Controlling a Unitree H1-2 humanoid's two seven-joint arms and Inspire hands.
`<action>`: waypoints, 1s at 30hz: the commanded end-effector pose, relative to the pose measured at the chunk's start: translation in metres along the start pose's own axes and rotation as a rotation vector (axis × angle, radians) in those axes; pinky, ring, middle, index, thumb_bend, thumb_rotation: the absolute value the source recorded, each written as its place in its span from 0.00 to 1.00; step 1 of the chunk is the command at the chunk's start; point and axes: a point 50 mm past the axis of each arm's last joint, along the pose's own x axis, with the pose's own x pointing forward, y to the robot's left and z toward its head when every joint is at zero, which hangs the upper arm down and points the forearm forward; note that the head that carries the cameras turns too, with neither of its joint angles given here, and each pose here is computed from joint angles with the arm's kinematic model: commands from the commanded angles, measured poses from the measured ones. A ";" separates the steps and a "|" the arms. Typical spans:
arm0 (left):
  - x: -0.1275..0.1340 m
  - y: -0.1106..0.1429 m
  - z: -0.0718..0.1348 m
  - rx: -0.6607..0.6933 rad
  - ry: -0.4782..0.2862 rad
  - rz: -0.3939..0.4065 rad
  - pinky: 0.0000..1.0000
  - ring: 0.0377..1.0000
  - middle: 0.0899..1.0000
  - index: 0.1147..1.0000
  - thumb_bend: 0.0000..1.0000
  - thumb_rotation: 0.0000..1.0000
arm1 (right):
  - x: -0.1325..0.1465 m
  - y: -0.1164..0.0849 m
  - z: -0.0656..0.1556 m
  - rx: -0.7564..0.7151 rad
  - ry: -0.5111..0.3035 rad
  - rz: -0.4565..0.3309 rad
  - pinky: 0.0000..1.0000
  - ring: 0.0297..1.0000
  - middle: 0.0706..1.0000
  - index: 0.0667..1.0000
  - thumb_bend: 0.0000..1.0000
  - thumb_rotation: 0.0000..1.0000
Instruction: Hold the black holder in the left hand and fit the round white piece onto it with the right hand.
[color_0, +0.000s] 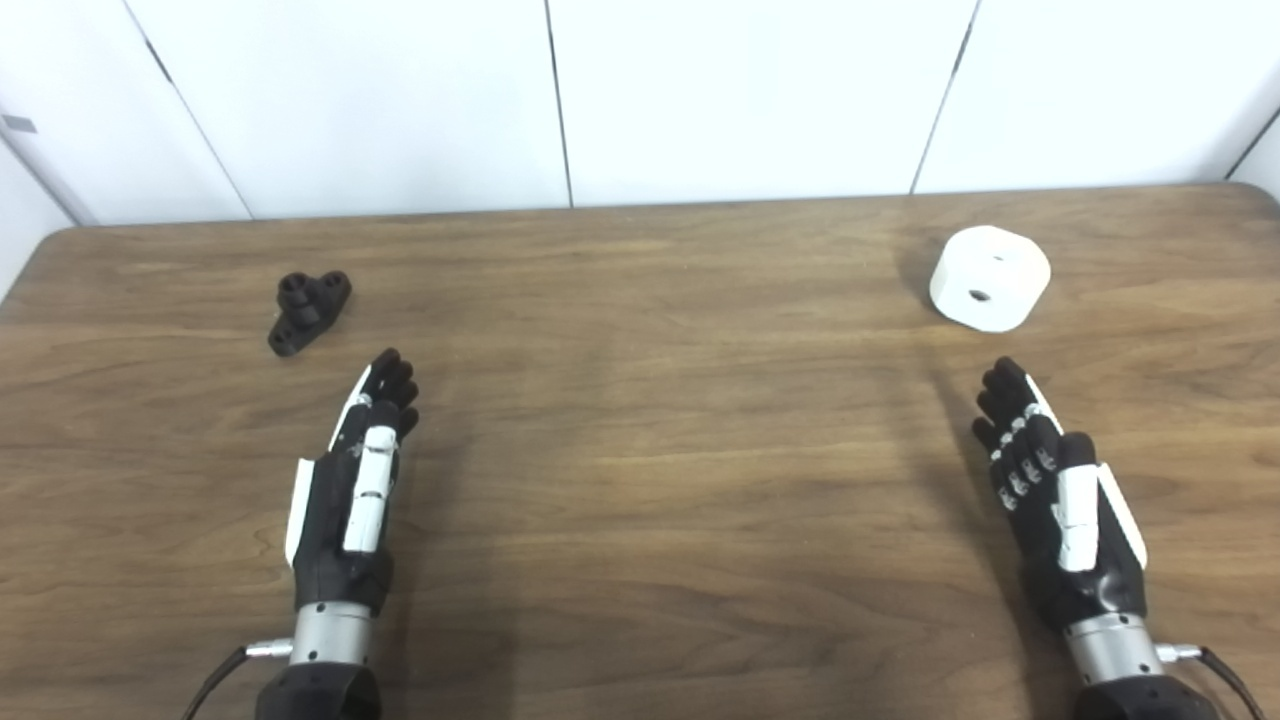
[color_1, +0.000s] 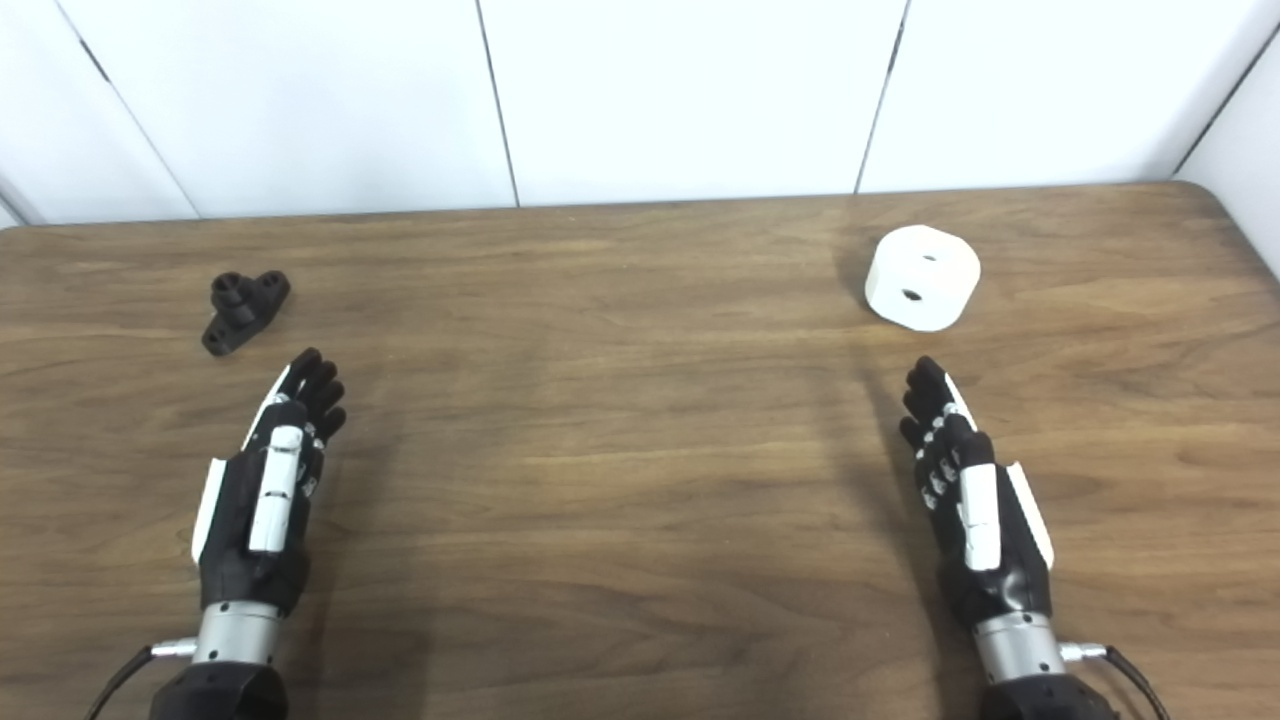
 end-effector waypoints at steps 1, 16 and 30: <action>-0.021 0.005 -0.004 0.014 0.012 -0.001 0.93 0.93 0.92 0.93 0.45 0.77 | -0.004 0.001 0.003 0.008 -0.040 0.008 1.00 0.99 0.97 0.96 0.71 1.00; -0.022 0.005 -0.004 0.025 0.014 -0.003 0.94 0.93 0.92 0.92 0.46 0.77 | -0.006 0.001 0.002 0.011 -0.037 0.007 0.99 0.98 0.97 0.95 0.72 1.00; -0.030 -0.007 -0.015 0.018 0.014 -0.016 0.95 0.94 0.93 0.93 0.49 0.75 | -0.013 -0.011 -0.013 0.014 -0.020 0.003 0.98 0.98 0.97 0.95 0.70 1.00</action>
